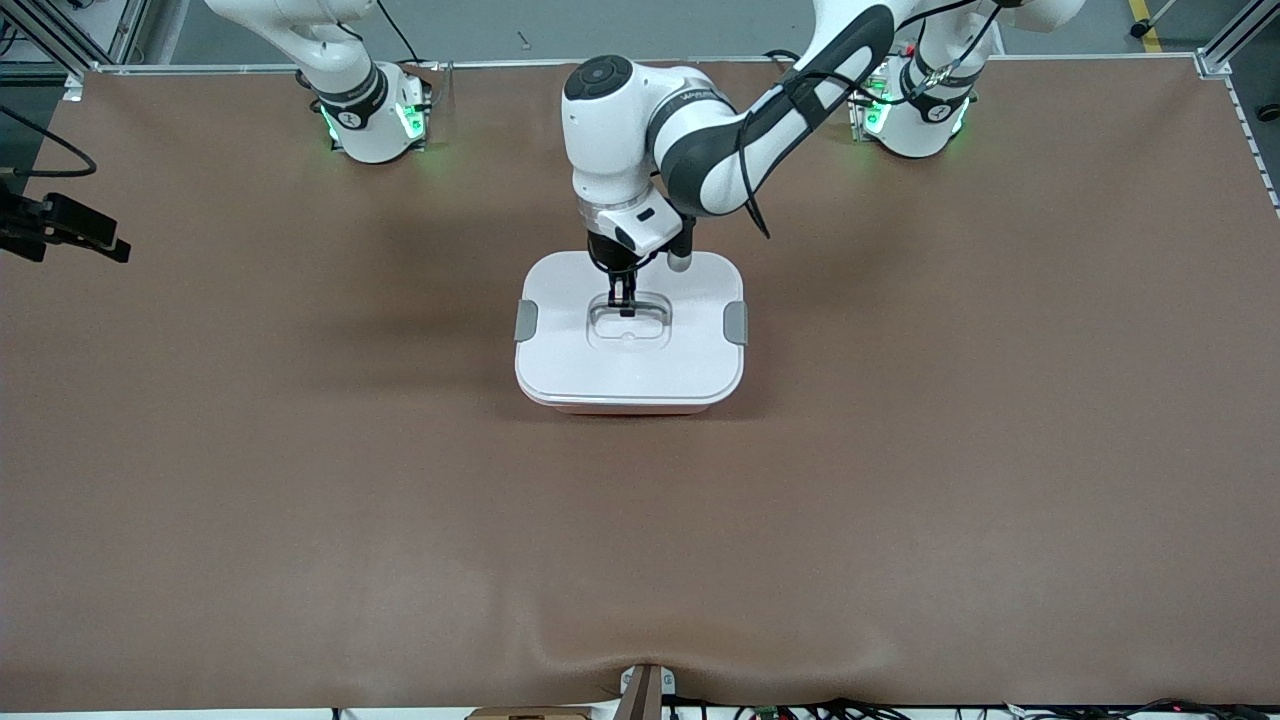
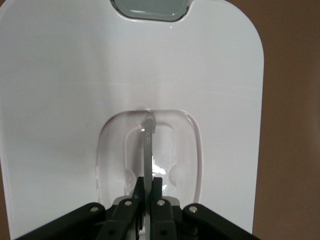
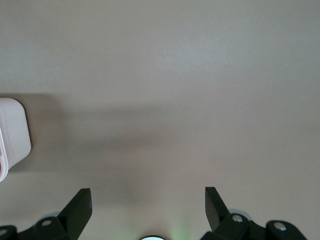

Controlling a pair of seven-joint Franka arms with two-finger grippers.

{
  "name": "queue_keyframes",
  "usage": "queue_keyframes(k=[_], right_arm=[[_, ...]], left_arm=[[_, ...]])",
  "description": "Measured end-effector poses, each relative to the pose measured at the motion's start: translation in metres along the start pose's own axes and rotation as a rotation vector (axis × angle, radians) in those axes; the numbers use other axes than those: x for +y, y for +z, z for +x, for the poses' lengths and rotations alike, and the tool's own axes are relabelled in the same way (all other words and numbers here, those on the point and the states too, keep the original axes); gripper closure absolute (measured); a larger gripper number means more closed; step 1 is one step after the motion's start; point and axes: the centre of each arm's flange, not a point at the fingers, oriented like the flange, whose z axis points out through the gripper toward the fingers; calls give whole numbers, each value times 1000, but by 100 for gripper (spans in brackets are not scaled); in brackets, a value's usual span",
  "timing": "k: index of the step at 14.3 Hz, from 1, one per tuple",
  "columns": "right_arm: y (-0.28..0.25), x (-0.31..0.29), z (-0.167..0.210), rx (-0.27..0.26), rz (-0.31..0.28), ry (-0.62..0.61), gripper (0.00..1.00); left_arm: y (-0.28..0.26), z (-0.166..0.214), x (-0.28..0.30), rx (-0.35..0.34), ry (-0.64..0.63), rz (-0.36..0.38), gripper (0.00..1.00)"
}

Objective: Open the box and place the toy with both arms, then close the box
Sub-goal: 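Press the lid down onto the box with the left gripper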

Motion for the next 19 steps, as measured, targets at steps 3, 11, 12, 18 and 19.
queue_keyframes(k=[3, 11, 12, 18, 19], right_arm=[[0, 2, 0, 1, 0, 4, 0], [1, -1, -3, -25, 2, -1, 0], [0, -2, -3, -22, 1, -3, 0], [-3, 0, -3, -13, 1, 0, 0], [-5, 1, -3, -9, 1, 3, 0]], left_arm=[[6, -2, -3, 6, 10, -1, 93], [9, -1, 0, 9, 10, -7, 93], [10, -1, 0, 9, 10, -9, 93], [12, -2, 0, 8, 10, -16, 93], [13, -2, 0, 8, 10, -15, 93]])
